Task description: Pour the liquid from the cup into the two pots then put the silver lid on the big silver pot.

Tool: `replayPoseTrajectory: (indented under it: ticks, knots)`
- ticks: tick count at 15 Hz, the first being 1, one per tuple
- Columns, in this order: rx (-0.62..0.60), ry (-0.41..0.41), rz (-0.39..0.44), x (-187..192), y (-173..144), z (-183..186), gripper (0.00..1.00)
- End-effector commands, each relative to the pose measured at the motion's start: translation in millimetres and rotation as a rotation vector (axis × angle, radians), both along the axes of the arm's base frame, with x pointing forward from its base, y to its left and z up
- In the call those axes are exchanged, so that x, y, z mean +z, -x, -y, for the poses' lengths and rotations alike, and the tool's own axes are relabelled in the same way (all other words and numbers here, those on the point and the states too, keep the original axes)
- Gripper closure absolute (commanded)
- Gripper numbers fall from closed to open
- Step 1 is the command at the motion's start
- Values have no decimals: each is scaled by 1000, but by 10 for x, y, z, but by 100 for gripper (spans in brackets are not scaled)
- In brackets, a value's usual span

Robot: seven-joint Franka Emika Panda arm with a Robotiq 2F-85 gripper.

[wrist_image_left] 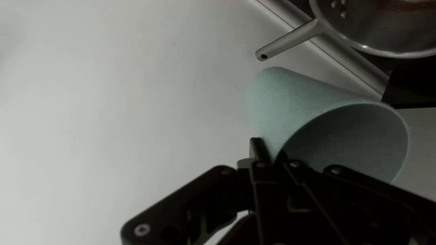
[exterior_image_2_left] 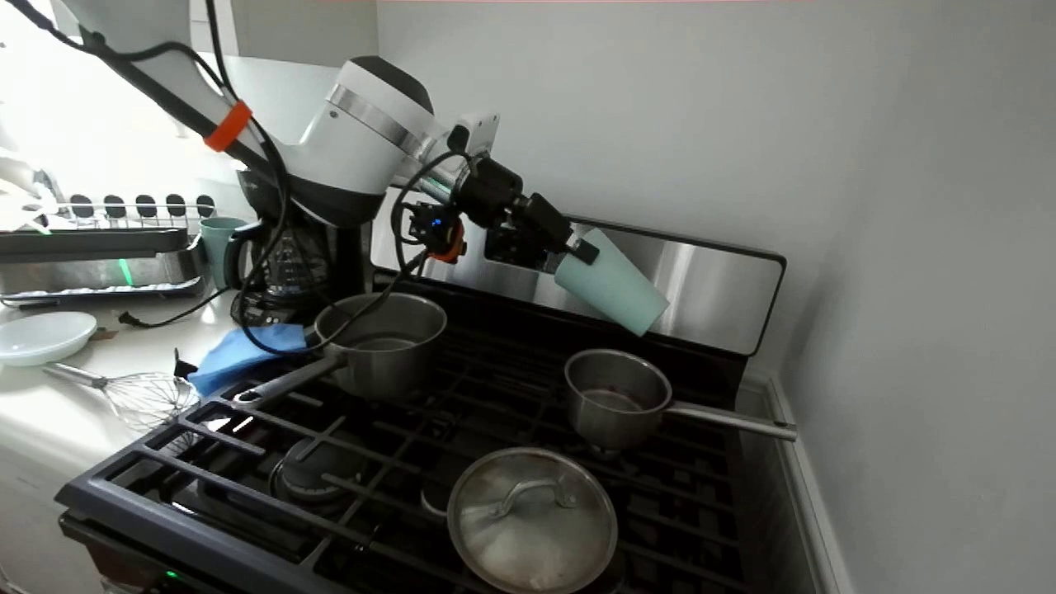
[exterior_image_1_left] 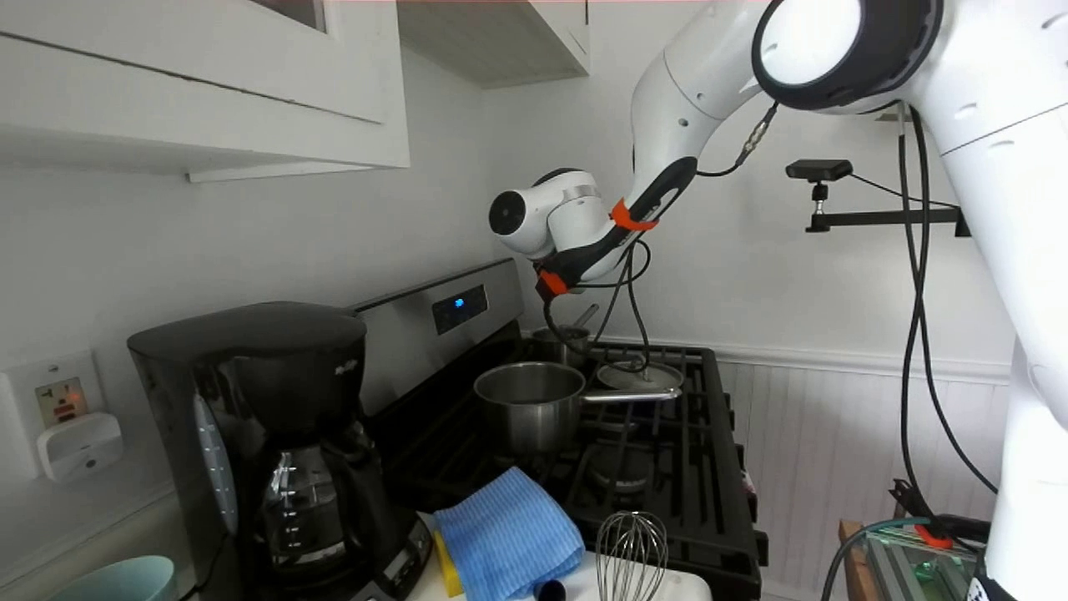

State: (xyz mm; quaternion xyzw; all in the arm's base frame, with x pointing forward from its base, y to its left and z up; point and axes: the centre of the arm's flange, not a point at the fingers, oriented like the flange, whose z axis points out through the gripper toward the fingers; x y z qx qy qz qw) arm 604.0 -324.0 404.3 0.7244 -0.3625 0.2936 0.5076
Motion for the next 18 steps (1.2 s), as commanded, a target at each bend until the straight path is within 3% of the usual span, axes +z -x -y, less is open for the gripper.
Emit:
replayPoseTrajectory:
  ticks: [1,6,18]
  knots:
    - [-30,10,30,-57,-262,299,99]
    - [-67,64,14,-118,-344,532,99]
    - [-118,176,-9,-243,-514,668,99]
